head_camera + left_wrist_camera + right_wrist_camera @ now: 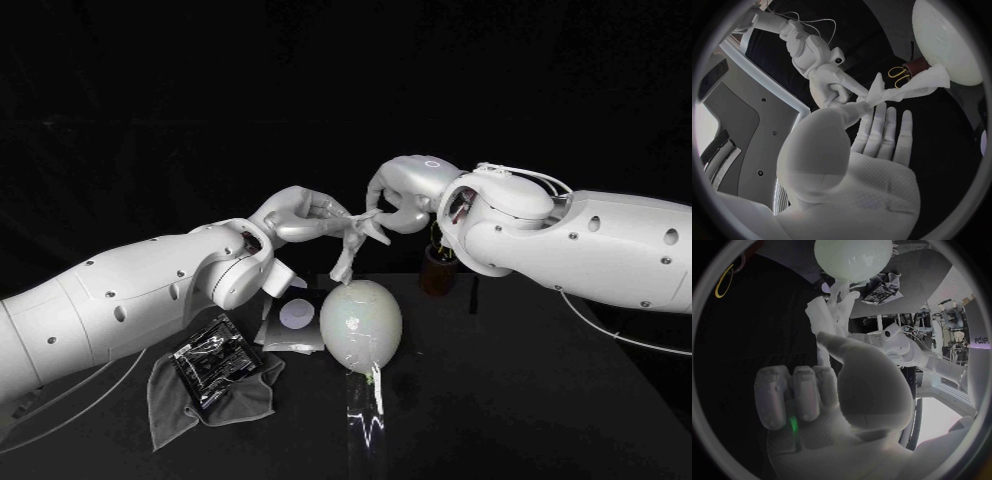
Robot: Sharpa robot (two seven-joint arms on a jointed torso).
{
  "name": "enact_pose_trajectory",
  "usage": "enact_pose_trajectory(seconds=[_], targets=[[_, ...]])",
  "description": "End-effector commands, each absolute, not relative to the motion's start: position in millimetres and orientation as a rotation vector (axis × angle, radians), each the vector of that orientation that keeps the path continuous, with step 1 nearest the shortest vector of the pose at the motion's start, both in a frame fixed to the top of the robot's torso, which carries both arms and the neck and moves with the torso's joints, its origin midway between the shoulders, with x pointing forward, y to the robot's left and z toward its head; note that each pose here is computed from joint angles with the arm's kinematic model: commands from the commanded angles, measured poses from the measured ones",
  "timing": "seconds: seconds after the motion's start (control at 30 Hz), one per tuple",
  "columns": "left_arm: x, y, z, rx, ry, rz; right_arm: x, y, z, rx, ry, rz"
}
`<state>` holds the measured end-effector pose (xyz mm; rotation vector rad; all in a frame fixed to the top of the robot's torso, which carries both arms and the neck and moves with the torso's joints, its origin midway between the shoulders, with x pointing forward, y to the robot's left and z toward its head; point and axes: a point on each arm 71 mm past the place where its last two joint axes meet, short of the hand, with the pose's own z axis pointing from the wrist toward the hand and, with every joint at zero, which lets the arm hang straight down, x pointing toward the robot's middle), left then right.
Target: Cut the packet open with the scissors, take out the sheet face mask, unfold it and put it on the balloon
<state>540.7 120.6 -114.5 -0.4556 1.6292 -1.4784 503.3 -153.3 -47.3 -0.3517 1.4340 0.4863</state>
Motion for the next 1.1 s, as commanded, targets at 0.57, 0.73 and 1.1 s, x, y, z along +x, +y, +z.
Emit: enact_pose_trajectory(seconds=[0.57,0.73,1.1], targets=[[542.4,118.4,-114.8,-0.669,1.684,-1.722,503.0,-159.5,-46.8,-0.321,1.430,0.494],[542.6,118.0,-116.6,-0.665,1.714,-1.698,501.1,-161.8,-44.5,-0.288,1.405,0.529],[544.1,119.5,-117.6,-0.675,1.717,-1.664,500.3,-164.2,-44.7,-0.271,1.414,0.552]])
